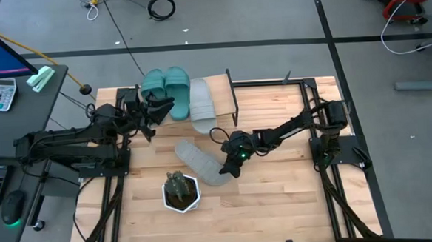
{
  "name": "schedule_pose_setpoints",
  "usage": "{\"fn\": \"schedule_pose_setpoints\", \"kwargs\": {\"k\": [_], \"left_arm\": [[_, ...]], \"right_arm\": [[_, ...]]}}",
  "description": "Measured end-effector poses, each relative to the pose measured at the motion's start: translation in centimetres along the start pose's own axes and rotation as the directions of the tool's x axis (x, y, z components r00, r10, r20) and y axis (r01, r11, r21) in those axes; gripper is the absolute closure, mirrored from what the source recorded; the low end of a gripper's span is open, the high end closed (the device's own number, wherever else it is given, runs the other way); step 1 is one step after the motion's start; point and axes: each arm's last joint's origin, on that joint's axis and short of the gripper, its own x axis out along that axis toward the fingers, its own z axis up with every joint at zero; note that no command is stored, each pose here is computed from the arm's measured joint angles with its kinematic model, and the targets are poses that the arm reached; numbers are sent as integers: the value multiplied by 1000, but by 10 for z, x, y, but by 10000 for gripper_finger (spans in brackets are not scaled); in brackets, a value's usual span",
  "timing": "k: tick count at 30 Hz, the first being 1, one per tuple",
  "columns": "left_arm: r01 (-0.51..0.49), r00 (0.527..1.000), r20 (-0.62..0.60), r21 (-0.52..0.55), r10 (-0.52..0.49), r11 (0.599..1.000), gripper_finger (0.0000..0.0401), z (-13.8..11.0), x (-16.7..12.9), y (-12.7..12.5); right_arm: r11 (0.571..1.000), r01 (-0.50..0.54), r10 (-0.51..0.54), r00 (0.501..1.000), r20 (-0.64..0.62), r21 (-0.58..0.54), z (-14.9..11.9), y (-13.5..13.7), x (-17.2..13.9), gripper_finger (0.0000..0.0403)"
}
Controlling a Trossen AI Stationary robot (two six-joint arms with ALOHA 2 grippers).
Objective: Pick and place slides into the shelf
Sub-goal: Put the gray slipper on the shelf
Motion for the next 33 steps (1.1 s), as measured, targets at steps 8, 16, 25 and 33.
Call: {"fn": "schedule_pose_setpoints", "kwargs": {"k": [8,16,25,33], "left_arm": [[4,1000,8,1,-4,1000,279,2,-2,-1],[9,1000,15,7,-9,1000,278,3,-2,-1],[-22,999,27,23,21,1000,289,3,-2,0],[-133,988,83,14,132,991,288,5,-2,3]], "right_arm": [[991,97,-113,975,-189,-90,-20,32,-41,355],[979,162,-195,920,-341,-124,-51,69,-102,355],[926,369,-377,890,-256,-83,-86,93,-196,355],[848,529,-527,847,69,-18,-88,108,-259,355]]}}
